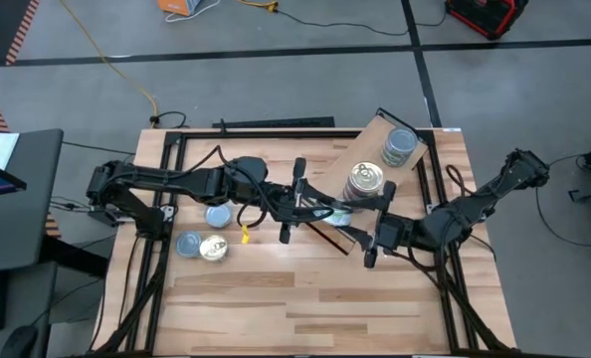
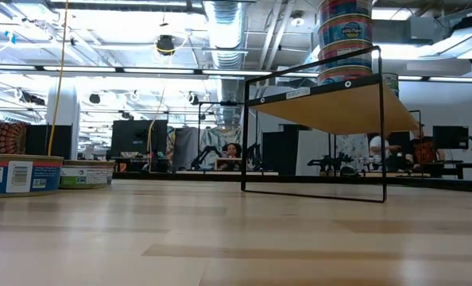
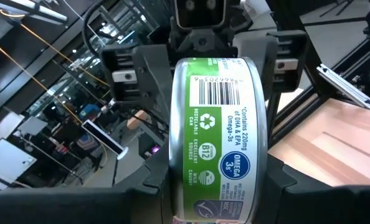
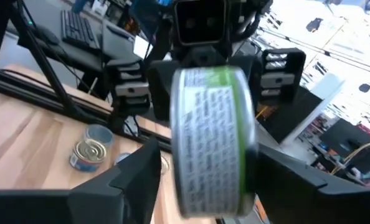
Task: Stack canned seafood by type on shelf
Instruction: Stack the green tuna can on the shelf
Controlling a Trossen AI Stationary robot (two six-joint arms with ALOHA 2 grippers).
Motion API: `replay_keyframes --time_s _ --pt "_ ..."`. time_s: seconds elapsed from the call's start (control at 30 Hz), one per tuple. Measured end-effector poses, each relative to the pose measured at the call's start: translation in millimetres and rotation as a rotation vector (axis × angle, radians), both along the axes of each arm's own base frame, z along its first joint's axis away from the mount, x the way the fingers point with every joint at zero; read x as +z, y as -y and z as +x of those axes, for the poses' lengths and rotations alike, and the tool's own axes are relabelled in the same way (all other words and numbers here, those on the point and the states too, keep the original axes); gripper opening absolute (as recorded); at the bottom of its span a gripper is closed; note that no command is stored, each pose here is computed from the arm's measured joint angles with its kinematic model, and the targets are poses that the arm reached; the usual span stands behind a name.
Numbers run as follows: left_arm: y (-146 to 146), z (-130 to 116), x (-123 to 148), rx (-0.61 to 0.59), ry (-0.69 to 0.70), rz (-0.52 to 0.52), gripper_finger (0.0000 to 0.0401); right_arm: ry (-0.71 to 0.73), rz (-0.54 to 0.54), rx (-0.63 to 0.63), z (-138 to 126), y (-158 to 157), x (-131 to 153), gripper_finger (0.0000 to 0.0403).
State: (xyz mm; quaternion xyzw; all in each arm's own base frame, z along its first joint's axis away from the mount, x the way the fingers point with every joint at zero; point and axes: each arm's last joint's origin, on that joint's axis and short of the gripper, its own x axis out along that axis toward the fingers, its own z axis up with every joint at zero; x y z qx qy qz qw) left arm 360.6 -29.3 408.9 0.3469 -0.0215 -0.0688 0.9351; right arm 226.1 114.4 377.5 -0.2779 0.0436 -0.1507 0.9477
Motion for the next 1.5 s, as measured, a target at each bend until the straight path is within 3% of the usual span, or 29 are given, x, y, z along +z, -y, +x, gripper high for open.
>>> replay_keyframes --time_s 0.23,0.63,0.87,1.03,1.27,1.5 --pt "-0.1 0.0 -1.1 0.002 -0.012 -0.003 0.0145 0.006 -0.003 0.008 0.6 0.6 0.8 0.0166" --pt "-2.9 -17.1 14.3 0.098 0.014 0.02 0.0241 -0.001 0.144 0.002 -15.2 9.6 16.1 0.0165" --pt "-2.2 -35.7 12.5 0.054 -0.135 -0.027 0.0265 0.017 0.231 -0.065 -34.4 23.6 37.7 0.0168" --pt "13.3 -23.3 -16.5 0.014 -0.32 -0.046 0.0243 0.062 0.355 -0.179 -54.6 53.3 60.3 0.017" --pt "46.3 21.2 -78.2 -0.039 -0.48 -0.034 0.0214 0.081 0.583 -0.38 -92.3 107.9 77.0 0.017" --pt "61.3 67.8 -136.2 -0.074 -0.458 -0.056 0.0192 0.042 0.738 -0.461 -117.6 136.7 73.7 0.0171"
